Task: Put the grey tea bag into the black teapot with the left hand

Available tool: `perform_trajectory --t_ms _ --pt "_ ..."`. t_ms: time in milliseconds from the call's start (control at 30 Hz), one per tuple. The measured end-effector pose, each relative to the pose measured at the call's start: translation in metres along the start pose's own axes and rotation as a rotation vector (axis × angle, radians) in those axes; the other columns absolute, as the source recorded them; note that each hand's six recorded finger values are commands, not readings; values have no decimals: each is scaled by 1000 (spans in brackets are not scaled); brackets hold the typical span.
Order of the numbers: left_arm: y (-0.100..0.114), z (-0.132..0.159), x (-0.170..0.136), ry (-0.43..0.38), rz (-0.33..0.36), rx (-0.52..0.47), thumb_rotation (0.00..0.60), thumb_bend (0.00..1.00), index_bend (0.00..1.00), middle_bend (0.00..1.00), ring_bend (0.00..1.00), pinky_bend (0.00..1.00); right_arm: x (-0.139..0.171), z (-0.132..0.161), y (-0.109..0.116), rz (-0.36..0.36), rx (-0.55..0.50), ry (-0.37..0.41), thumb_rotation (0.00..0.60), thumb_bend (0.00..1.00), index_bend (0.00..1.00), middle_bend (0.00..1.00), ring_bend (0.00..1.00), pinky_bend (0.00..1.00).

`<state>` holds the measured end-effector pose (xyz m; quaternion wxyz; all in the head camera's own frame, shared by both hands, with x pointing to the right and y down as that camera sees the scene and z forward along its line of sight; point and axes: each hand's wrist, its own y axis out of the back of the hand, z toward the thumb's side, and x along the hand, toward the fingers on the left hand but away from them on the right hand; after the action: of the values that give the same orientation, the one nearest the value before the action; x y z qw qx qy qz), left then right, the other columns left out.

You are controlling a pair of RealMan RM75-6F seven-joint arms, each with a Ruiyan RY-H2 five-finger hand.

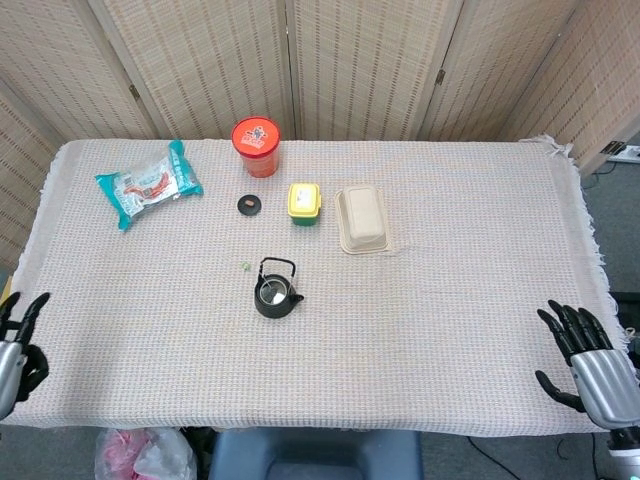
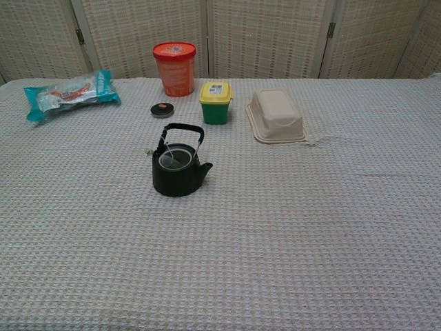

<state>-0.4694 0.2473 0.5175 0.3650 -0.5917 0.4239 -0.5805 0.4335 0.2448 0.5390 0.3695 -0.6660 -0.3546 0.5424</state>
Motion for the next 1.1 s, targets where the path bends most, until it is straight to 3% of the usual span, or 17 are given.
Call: perform_trajectory --t_ms 133,333,667,733,800,933,1100 --pt "-23 -27 -21 72 -4 19 600 158 0 0 0 216 -4 0 -3 7 14 -16 600 241 0 0 0 0" --pt "-44 -41 -23 82 -79 -44 600 148 0 0 0 204 -7 2 -7 10 29 -25 600 242 0 0 0 0" --pt "-43 -32 -18 46 -66 6 600 139 0 0 0 191 -1 -3 1 -23 21 -45 600 242 0 0 0 0" --pt "-42 -25 -18 26 -53 6 562 118 0 0 0 172 -1 -4 1 -25 21 -48 600 242 0 0 0 0" --pt "-41 -20 -18 4 -46 -17 415 87 0 0 0 156 -1 -4 1 -26 19 -49 600 242 0 0 0 0" --pt "-43 -19 -15 0 -57 -89 235 16 0 0 0 149 -3 -1 -1 -22 26 -40 600 242 0 0 0 0" --pt "-43 -21 -15 -6 -60 -142 233 0 0 0 0 149 -3 3 -2 -19 29 -30 600 242 0 0 0 0"
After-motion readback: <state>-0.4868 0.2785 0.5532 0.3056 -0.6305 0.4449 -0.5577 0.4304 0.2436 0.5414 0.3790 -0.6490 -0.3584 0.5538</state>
